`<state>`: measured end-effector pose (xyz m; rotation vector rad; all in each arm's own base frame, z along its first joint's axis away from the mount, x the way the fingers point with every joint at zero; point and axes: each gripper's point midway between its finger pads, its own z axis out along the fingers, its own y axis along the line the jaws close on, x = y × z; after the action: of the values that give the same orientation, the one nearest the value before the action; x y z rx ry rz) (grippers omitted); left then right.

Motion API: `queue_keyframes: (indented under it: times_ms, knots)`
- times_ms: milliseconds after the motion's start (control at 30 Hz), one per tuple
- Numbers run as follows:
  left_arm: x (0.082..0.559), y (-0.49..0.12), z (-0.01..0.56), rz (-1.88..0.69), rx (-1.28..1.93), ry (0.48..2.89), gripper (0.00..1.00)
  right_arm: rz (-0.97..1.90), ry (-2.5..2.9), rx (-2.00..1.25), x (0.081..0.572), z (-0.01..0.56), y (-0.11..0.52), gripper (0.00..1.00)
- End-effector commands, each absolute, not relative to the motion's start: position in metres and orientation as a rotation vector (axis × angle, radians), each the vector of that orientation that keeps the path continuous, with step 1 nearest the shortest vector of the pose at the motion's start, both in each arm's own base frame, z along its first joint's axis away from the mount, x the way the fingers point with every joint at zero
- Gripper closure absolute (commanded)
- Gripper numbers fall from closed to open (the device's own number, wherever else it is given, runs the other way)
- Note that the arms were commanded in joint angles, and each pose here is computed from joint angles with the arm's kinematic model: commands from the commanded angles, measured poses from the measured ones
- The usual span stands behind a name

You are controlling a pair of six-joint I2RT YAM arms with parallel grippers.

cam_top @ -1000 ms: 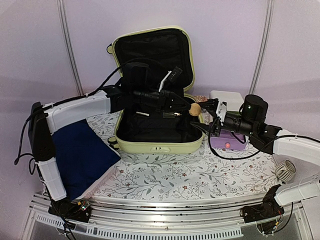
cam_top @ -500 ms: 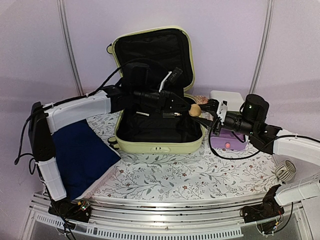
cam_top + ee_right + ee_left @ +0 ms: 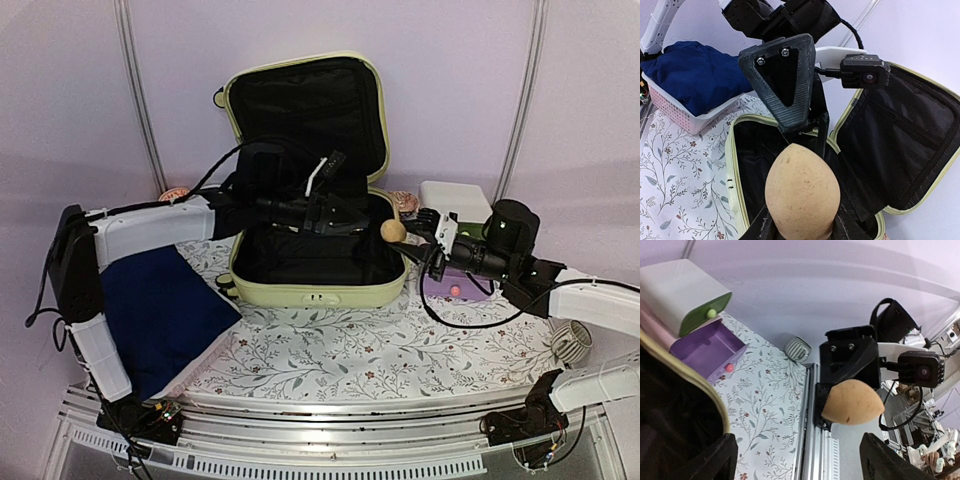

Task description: Open, take out, and arrange the luggage

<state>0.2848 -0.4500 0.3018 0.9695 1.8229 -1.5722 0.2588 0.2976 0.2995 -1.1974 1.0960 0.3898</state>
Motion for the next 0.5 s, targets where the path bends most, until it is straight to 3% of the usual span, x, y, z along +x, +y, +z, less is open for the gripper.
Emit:
queue_keyframes:
  times_ms: [0, 133, 467]
  knots:
    - [0.315, -0.413, 0.335, -1.503, 0.795, 1.740, 0.12, 0.326, 1.230, -1.094, 0.276, 0.283, 0.274, 0.65]
    - [0.326, -0.385, 0.335, -1.451, 0.729, 1.720, 0.12, 0.279, 1.419, -0.930, 0.306, 0.259, 0.232, 0.70]
    - [0.340, -0.364, 0.307, -1.371, 0.654, 1.805, 0.13, 0.177, 1.722, -0.539, 0.352, 0.206, 0.144, 0.68]
